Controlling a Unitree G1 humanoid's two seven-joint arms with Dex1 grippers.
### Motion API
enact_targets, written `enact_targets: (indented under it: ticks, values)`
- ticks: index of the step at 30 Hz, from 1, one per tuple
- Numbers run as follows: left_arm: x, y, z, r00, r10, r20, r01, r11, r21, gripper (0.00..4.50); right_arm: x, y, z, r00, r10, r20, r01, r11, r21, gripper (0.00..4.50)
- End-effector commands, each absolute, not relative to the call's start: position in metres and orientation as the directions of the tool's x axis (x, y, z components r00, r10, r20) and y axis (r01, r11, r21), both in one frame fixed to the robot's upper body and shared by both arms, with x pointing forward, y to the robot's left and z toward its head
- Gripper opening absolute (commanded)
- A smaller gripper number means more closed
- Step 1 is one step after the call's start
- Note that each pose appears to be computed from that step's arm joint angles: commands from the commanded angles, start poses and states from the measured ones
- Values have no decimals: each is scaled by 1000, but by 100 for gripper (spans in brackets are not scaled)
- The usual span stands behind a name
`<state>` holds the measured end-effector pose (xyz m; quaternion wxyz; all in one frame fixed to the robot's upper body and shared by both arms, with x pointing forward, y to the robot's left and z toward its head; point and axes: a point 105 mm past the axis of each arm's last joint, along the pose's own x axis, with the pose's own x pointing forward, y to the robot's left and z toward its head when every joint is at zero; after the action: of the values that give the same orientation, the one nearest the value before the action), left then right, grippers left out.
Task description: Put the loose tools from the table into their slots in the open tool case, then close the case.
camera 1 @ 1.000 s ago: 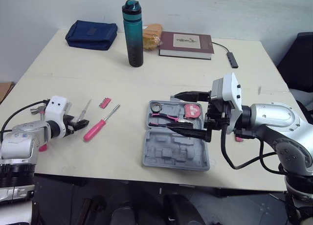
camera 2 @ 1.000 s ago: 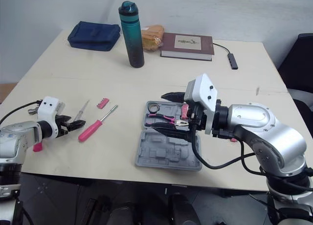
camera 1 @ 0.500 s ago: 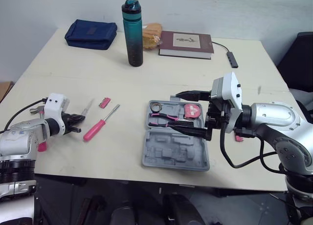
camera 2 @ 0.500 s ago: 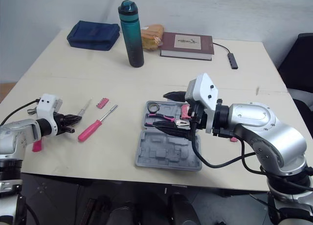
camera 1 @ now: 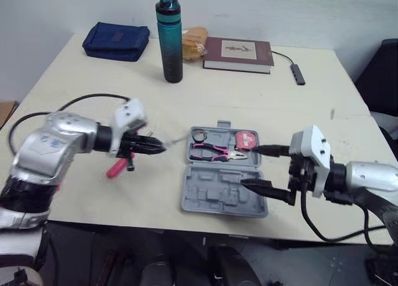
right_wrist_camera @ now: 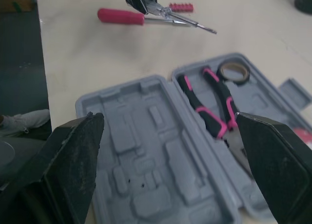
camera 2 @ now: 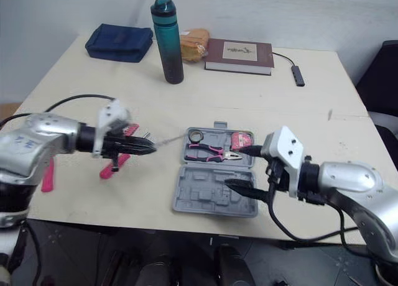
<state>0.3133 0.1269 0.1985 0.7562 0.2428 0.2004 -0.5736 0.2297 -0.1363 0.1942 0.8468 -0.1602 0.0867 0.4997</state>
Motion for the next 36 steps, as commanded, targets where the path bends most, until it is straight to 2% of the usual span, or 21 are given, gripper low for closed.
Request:
enact_targets:
  ticks: [1, 6, 13, 23, 36]
  values:
    - [317, 103, 198, 188, -729, -658, 980, 92, 179, 1, 221, -140, 194, 537, 787, -304, -843, 490, -223, 450]
    - [320, 75, 194, 106, -696, -711, 986, -21, 167, 1, 217, -142, 186, 581, 758, -296, -814, 539, -217, 450]
    - [326, 58, 180, 76, -613, -786, 975, -117, 186, 1, 217, -146, 180, 629, 722, -289, -777, 591, -216, 450]
    - [333, 42, 166, 70, -588, -806, 986, -82, 145, 1, 213, -146, 178, 654, 705, -273, -756, 620, -209, 450]
    - [324, 41, 155, 24, -545, -838, 983, -140, 119, 1, 212, -147, 178, 673, 694, -256, -739, 644, -196, 450]
